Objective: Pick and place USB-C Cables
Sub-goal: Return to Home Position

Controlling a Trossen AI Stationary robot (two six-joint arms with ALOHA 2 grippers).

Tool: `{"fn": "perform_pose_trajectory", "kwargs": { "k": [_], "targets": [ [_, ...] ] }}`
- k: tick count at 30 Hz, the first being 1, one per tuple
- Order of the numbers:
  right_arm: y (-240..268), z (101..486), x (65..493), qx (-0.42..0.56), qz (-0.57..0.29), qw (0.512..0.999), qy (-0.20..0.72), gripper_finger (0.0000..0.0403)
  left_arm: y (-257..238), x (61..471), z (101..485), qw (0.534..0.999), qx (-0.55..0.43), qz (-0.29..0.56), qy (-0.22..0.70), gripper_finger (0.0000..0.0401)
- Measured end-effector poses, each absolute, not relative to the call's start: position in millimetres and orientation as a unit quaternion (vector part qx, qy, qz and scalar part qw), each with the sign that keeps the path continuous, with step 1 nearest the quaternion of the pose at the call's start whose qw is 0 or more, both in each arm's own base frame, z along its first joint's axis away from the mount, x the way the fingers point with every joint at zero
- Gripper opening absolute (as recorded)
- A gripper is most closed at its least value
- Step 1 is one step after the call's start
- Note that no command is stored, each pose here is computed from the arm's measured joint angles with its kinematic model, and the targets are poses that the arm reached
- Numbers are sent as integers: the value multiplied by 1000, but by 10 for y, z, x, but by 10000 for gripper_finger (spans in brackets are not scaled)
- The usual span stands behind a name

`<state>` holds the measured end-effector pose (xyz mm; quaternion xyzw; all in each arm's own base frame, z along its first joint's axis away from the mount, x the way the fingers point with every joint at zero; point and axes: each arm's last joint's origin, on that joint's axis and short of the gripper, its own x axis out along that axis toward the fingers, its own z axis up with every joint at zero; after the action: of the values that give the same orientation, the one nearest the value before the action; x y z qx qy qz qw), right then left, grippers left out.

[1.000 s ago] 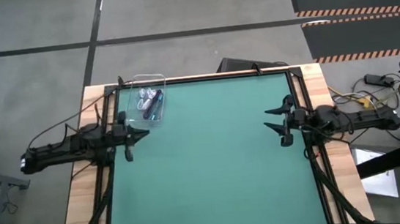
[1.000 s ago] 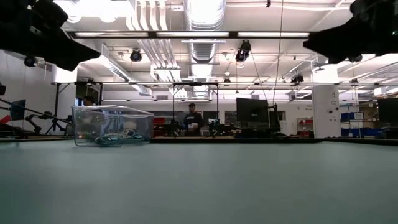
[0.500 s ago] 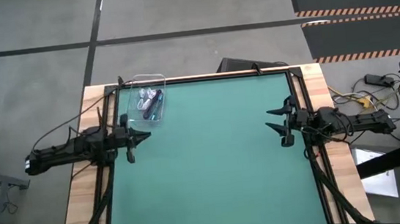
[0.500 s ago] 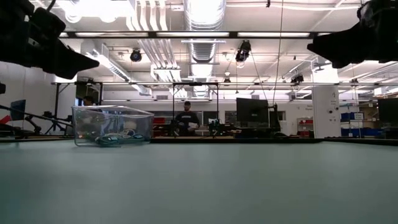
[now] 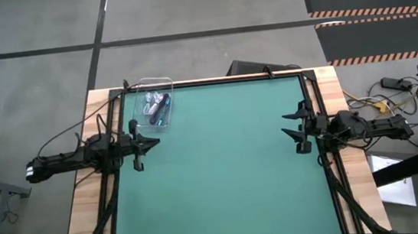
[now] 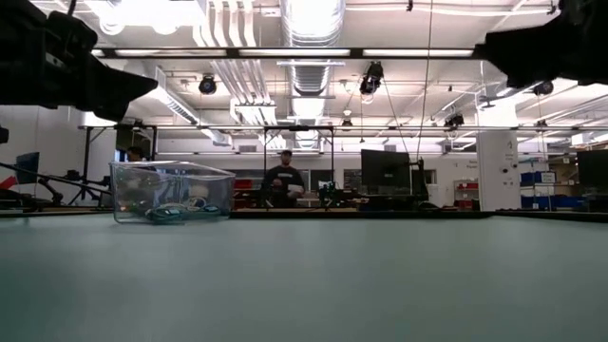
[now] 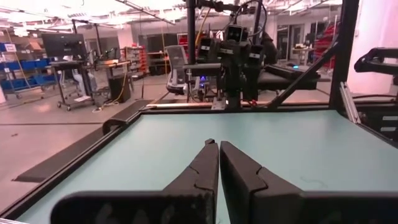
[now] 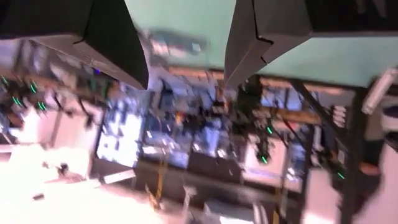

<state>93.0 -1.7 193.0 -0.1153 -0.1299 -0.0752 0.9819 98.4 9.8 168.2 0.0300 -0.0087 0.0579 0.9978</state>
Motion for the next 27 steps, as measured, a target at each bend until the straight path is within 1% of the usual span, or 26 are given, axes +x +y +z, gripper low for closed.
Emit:
{"fn": "perform_pose_trajectory", "kwargs": {
  "k": [2, 5, 10, 27],
  "targets": [
    [-8, 1980, 916, -126, -63, 977, -158, 203, 97, 979, 1692, 998, 30, 57, -14, 0],
    [-12, 2017, 901, -131, -74, 973, -177, 203, 98, 977, 1695, 998, 31, 59, -16, 0],
    [-29, 1997, 915, -120, -101, 974, -161, 203, 100, 987, 1681, 998, 30, 61, -8, 0],
    [-28, 1945, 975, -124, -97, 979, -128, 203, 104, 1020, 1638, 998, 29, 61, 19, 0]
  ]
}}
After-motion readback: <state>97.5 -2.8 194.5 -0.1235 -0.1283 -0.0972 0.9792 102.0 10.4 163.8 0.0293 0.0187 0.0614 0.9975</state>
